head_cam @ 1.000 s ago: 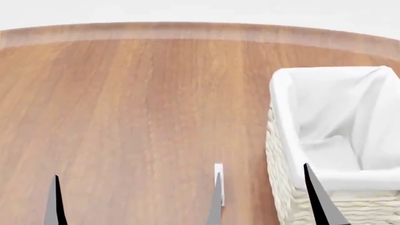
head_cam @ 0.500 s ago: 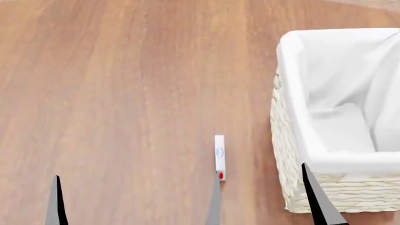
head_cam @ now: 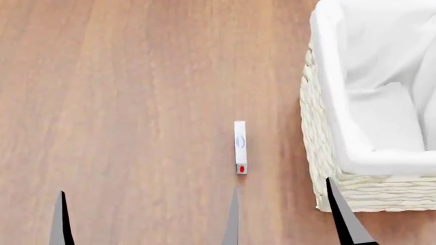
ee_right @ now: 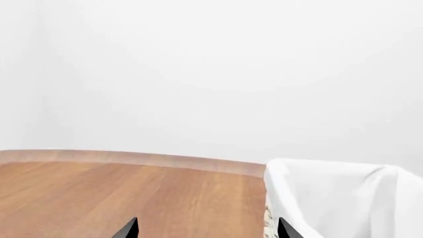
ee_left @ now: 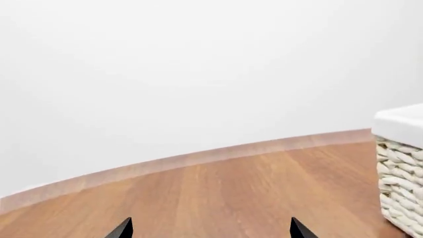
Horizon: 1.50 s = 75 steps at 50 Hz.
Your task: Pick up the alphabet soup and the cream cheese box, and put them in the basket.
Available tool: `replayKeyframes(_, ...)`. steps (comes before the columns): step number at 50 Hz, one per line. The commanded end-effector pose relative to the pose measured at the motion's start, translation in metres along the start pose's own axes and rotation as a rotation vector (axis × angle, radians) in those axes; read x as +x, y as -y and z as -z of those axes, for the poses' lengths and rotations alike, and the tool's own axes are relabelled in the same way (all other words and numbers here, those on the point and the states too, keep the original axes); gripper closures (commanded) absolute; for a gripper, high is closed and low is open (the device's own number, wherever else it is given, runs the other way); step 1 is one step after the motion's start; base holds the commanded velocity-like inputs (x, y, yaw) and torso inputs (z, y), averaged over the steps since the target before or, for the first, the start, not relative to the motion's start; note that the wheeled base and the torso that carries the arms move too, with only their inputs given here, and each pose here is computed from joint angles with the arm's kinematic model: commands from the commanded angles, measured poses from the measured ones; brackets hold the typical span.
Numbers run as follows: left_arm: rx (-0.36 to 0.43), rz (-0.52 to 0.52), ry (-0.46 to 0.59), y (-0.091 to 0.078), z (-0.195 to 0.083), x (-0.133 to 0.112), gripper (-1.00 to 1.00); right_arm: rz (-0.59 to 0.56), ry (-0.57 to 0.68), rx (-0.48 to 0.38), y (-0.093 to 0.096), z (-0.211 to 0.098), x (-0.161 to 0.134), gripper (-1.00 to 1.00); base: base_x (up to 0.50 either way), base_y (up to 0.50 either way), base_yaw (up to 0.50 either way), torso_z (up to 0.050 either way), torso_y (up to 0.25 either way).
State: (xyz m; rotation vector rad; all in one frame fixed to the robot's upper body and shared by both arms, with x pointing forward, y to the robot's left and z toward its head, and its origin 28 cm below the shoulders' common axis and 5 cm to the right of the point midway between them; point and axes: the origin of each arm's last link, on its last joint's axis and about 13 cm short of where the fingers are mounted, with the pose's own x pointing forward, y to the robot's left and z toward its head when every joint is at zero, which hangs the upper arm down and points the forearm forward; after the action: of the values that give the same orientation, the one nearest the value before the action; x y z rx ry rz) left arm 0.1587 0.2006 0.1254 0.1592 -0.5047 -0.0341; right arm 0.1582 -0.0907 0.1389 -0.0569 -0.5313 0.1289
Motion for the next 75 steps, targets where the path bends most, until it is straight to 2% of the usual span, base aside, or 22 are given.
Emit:
replayKeyframes(1, -0.012, -0.003, 0.007, -0.0001, -0.0003, -0.0004, -1.0, -0.003, 0.0, 0.004, -0.0003, 0.0003, -0.0001, -1.0, 0.0, 0.0, 0.0, 0.0, 0.0)
replayKeyframes(29, -0.022, -0.005, -0.007, 0.0001, 0.0016, 0.0004, -1.0, -0.003, -0.017, 0.015, 0.0001, 0.0007, -0.0001, -1.0, 0.0, 0.0, -0.09, 0.0, 0.0)
replayKeyframes(75, -0.025, -0.004, -0.006, -0.0006, 0.0009, -0.0015, -1.0, -0.003, -0.018, 0.006, -0.0009, 0.0006, -0.0012, -1.0, 0.0, 0.0, -0.2, 0.0, 0.0)
